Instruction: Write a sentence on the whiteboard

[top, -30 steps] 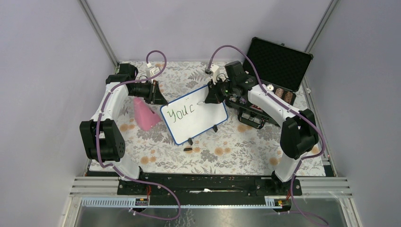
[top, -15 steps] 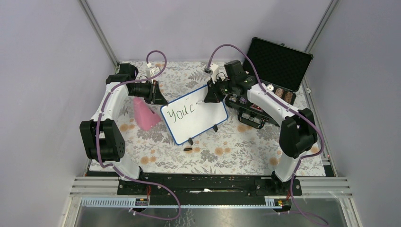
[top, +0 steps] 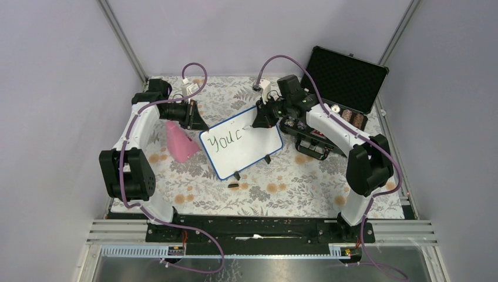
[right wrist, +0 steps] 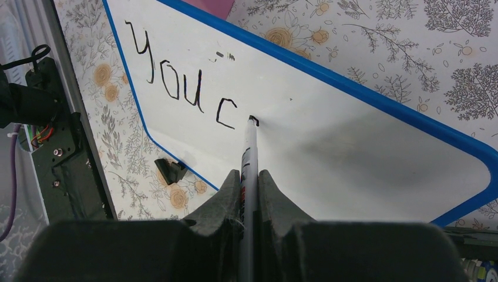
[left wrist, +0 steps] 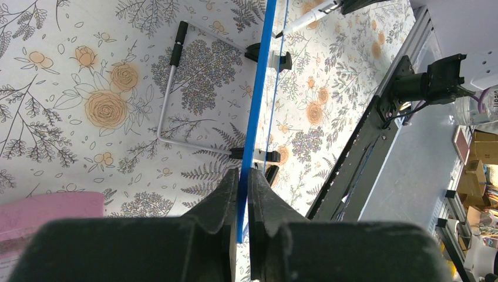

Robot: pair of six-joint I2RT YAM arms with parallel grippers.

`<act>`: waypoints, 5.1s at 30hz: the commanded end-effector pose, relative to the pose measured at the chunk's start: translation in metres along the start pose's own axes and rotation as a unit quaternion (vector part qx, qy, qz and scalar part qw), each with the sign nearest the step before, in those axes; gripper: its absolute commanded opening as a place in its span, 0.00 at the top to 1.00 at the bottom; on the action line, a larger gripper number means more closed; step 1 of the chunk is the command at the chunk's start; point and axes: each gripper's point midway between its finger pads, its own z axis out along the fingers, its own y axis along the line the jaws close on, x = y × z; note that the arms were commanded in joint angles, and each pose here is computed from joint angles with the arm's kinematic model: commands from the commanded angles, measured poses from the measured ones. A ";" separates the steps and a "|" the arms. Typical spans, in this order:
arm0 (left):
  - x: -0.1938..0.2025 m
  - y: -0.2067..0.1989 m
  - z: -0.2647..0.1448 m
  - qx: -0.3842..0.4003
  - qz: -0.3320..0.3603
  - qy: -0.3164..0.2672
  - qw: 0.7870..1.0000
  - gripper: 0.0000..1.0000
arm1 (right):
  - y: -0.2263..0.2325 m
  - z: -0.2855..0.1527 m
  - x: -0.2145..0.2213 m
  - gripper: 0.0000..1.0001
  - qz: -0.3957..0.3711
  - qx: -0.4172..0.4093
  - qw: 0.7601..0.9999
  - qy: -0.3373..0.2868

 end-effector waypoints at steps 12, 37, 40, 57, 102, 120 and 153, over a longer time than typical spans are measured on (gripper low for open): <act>-0.007 -0.002 0.000 -0.005 0.026 -0.002 1.000 1.00 | 0.004 0.005 0.005 1.00 -0.015 -0.005 1.000 0.001; -0.008 -0.001 -0.001 -0.006 0.025 -0.002 1.000 1.00 | -0.009 -0.009 0.003 1.00 -0.015 0.018 1.000 -0.007; -0.008 -0.001 -0.001 -0.007 0.026 -0.002 1.000 1.00 | -0.011 -0.009 0.002 1.00 -0.016 0.021 1.000 -0.007; -0.007 -0.001 -0.001 -0.008 0.026 -0.002 1.000 1.00 | -0.017 -0.015 -0.008 1.00 -0.021 0.033 0.999 -0.016; -0.009 -0.002 -0.001 -0.007 0.028 -0.002 1.000 1.00 | -0.016 -0.009 -0.010 1.00 -0.010 0.020 1.000 -0.016; -0.009 0.000 0.000 -0.009 0.026 -0.001 1.000 1.00 | -0.013 -0.009 0.010 1.00 -0.011 0.019 1.000 0.001; -0.008 -0.002 0.001 -0.008 0.028 0.001 1.000 1.00 | -0.009 -0.029 -0.024 1.00 -0.029 0.017 0.999 -0.034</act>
